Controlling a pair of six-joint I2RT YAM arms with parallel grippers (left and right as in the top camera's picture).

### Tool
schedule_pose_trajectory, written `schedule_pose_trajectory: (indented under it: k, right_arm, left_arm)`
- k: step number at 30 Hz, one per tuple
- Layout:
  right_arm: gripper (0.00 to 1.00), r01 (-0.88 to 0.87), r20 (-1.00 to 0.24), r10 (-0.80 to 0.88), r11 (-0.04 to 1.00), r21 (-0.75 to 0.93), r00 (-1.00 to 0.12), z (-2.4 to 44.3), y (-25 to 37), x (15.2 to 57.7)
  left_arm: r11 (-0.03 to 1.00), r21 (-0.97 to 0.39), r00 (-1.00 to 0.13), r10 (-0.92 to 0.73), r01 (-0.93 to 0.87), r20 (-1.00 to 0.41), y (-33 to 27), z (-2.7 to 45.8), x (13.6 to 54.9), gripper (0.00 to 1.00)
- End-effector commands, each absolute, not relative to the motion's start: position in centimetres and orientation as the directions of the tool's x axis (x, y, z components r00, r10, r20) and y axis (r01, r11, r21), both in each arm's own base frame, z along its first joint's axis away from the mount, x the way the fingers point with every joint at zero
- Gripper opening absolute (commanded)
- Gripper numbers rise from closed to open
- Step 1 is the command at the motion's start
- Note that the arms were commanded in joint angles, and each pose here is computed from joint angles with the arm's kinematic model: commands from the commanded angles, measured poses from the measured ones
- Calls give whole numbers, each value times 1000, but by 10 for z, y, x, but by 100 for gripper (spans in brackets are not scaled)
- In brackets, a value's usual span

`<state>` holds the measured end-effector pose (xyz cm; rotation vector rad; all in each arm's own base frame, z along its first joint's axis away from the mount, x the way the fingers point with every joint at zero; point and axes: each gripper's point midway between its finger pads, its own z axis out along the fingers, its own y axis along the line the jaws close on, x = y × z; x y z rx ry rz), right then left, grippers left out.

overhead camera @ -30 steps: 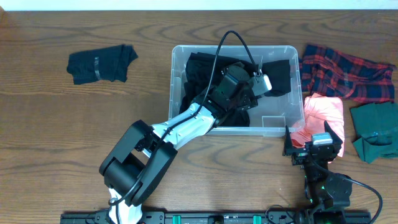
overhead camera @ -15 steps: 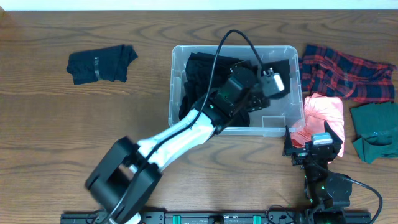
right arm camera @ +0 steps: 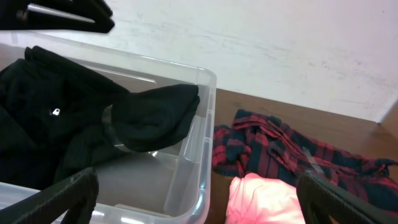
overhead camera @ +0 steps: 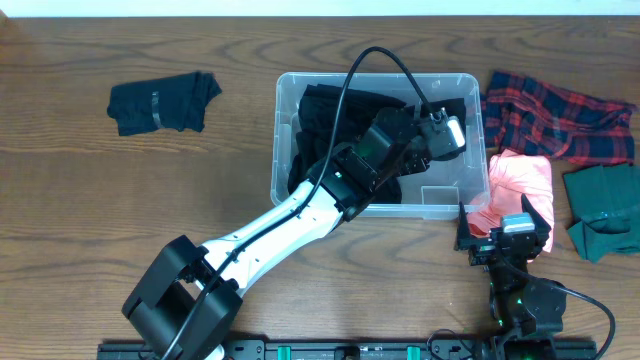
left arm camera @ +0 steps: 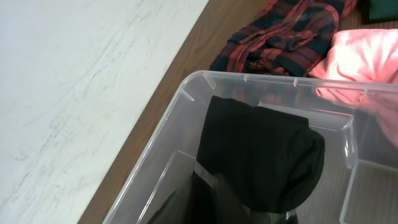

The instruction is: Pack container

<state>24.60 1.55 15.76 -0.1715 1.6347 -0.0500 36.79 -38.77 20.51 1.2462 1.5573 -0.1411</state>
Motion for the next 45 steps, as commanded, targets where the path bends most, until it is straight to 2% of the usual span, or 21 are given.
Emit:
schedule_pose_trajectory:
  k: [1, 6, 9, 11, 17, 21, 26, 35, 45]
  right_arm:
    - [99, -73, -987, -149, 987, -144, -64, 157, 13, 246]
    - [99, -73, -987, -149, 987, -144, -64, 157, 13, 246]
    - [99, -73, -987, -149, 987, -144, -64, 157, 13, 246]
    - [99, -73, -987, -149, 987, -144, -64, 157, 13, 246]
    - [99, -73, -987, -149, 987, -144, -64, 157, 13, 246]
    - [99, -73, -987, -149, 987, -144, -64, 157, 13, 246]
    - [99, -73, -987, -149, 987, -144, -64, 157, 13, 246]
    - [99, -73, -987, -149, 987, -144, -64, 157, 13, 246]
    - [99, -73, -987, -149, 987, -144, -64, 157, 13, 246]
  left_arm:
    - [481, 449, 98, 593, 753, -800, -389, 210, 369, 6]
    - [663, 163, -135, 375, 730, -917, -388, 218, 377, 6]
    - [725, 23, -231, 249, 688, -940, -383, 221, 388, 6]
    - [728, -40, -270, 203, 685, -941, -384, 219, 390, 6]
    - [639, -198, -381, 161, 743, -910, -398, 206, 375, 6]
    - [606, -261, -441, 167, 752, -882, -401, 198, 364, 6]
    - [612, -286, -479, 176, 738, -860, -400, 190, 361, 6]
    - [611, -285, -476, 173, 738, -862, -407, 174, 368, 6]
    - [642, -286, -532, 226, 712, -816, -411, 111, 376, 6]
